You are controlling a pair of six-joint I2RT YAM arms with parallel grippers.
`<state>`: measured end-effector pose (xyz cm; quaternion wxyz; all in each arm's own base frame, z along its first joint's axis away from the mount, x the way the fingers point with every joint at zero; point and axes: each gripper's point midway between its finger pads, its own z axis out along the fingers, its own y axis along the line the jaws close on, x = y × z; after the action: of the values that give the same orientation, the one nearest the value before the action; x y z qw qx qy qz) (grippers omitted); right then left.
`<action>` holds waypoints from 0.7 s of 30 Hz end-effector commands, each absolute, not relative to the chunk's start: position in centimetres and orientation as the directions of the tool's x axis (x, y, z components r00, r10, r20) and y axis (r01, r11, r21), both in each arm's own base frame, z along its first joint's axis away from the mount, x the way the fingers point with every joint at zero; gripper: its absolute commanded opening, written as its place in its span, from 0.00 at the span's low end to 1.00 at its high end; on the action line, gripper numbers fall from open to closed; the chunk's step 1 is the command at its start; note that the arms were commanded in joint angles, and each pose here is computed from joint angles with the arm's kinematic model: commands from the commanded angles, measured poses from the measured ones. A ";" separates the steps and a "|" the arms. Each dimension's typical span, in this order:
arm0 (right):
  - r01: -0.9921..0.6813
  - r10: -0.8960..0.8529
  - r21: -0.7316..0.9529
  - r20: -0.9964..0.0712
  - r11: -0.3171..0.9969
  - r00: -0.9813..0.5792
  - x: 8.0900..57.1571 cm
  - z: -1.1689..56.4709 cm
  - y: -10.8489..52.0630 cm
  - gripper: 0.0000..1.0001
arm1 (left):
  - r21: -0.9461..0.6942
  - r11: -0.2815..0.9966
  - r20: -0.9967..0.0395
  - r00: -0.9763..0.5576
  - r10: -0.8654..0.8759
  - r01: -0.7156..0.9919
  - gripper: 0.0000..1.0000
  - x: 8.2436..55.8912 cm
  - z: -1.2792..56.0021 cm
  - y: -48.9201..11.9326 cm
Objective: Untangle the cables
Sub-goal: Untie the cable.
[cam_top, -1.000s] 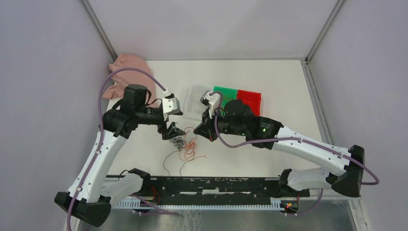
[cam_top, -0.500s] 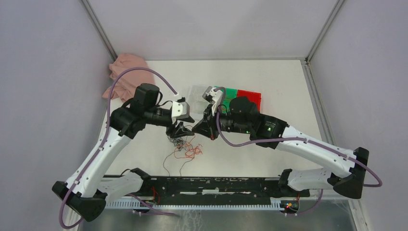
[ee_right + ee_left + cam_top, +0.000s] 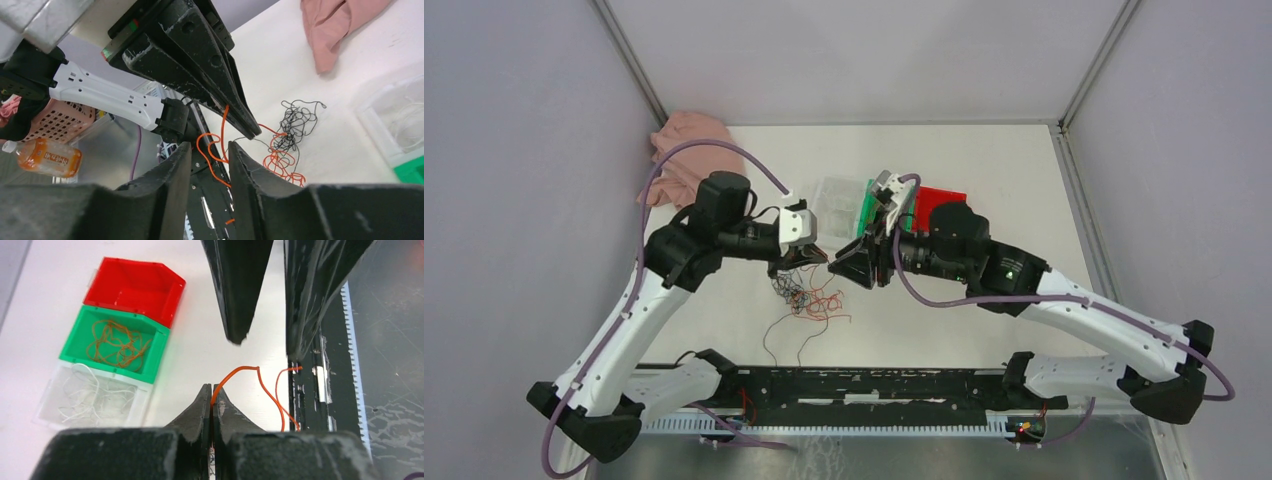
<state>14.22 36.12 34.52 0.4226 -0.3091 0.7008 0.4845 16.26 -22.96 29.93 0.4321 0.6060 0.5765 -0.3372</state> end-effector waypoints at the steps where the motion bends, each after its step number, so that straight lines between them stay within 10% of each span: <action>1: -0.793 0.158 0.418 -0.907 0.443 -0.390 16.4 38.4 33.0 0.44 | 0.255 0.057 -0.917 0.223 0.332 0.965 0.03 16.5 34.8 -23.2; 6: -0.653 0.216 0.418 -0.904 0.631 -0.370 20.5 35.8 30.0 0.61 | 0.265 0.027 -0.939 0.252 0.235 0.964 0.03 15.3 39.8 -23.9; 14: -0.806 0.160 0.420 -0.907 0.418 -0.389 19.2 34.8 35.2 0.82 | 0.254 0.003 -0.959 0.251 0.132 0.967 0.03 14.1 44.3 -24.7; 21: -0.847 0.150 0.429 -0.903 0.314 -0.402 18.6 35.1 38.8 0.79 | 0.261 -0.004 -0.959 0.260 0.112 0.965 0.03 13.9 45.3 -24.8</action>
<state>19.51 36.48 30.85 0.4596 -0.2484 0.7157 0.4634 14.96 -24.58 42.65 0.5225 0.5901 0.4857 -0.3780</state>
